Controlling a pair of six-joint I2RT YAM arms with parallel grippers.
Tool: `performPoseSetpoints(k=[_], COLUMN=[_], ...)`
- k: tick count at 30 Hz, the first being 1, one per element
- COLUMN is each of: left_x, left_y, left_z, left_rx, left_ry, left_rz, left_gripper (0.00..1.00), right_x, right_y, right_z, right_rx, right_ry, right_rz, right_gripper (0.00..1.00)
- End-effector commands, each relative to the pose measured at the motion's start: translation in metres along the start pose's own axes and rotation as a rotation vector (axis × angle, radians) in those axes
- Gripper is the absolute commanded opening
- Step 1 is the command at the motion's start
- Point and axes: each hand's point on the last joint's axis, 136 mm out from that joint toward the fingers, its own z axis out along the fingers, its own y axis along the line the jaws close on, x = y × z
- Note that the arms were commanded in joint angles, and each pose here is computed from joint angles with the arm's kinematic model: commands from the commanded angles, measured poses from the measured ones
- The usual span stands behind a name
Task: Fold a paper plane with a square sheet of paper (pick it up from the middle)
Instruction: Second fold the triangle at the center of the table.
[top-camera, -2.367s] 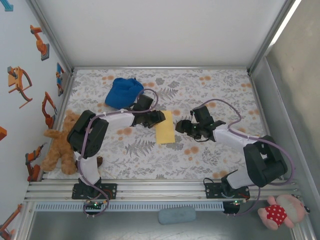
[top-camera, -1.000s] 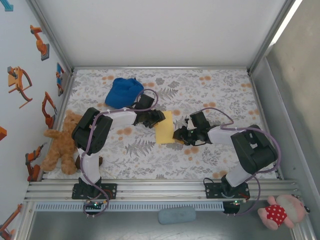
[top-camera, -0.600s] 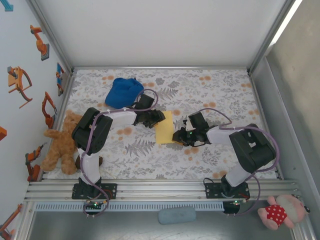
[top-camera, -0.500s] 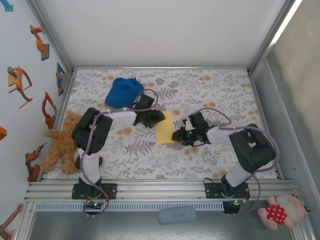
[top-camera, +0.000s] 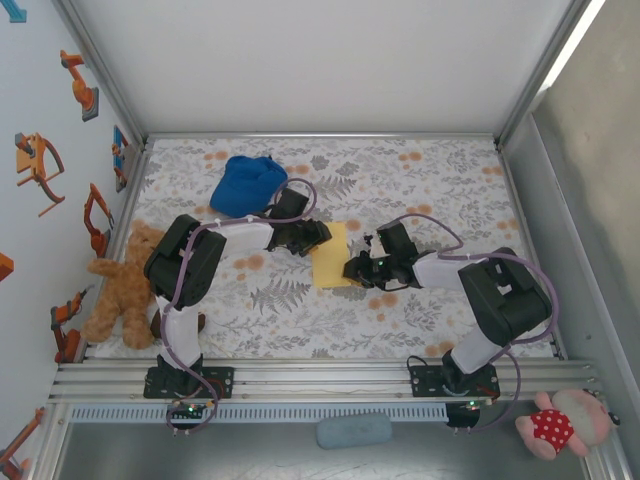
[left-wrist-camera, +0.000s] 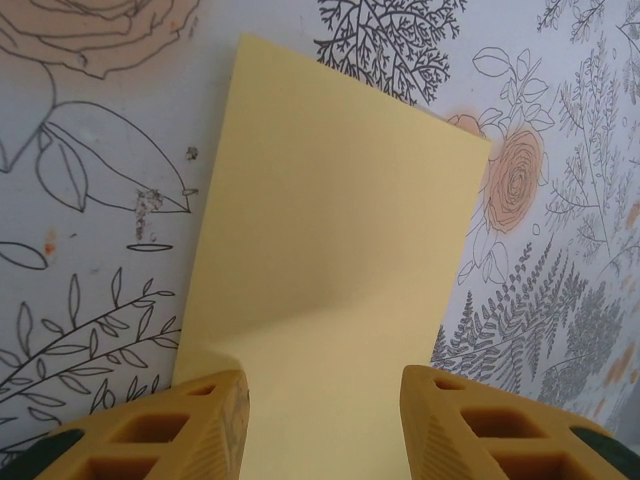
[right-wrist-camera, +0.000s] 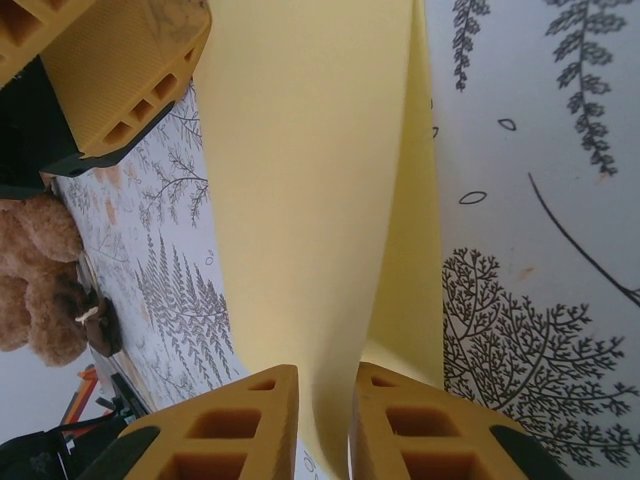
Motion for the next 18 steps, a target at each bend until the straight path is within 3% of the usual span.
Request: performPoseSetpoints(k=[1,8,18], left_x=[0.012,-0.006,-0.009], left_y=[0.013,-0.009,0.013], left_z=[0.000,-0.019,-0.003], left_rx=[-0.047,-0.048,-0.082], left_ry=[0.052,0.003,0.036], left_rz=[-0.001,0.097,0.057], left_gripper=[0.43,0.36,0.32], right_x=[-0.002,0.002,0.005], right_y=[0.000,-0.005,-0.003], right_z=[0.004,0.002,-0.007], right_rx=[0.022,0.045,0.061], right_ry=[0.016,0.030,0.023], right_rz=[0.004,0.016,0.012], right_gripper=[0.14,0.05,0.09])
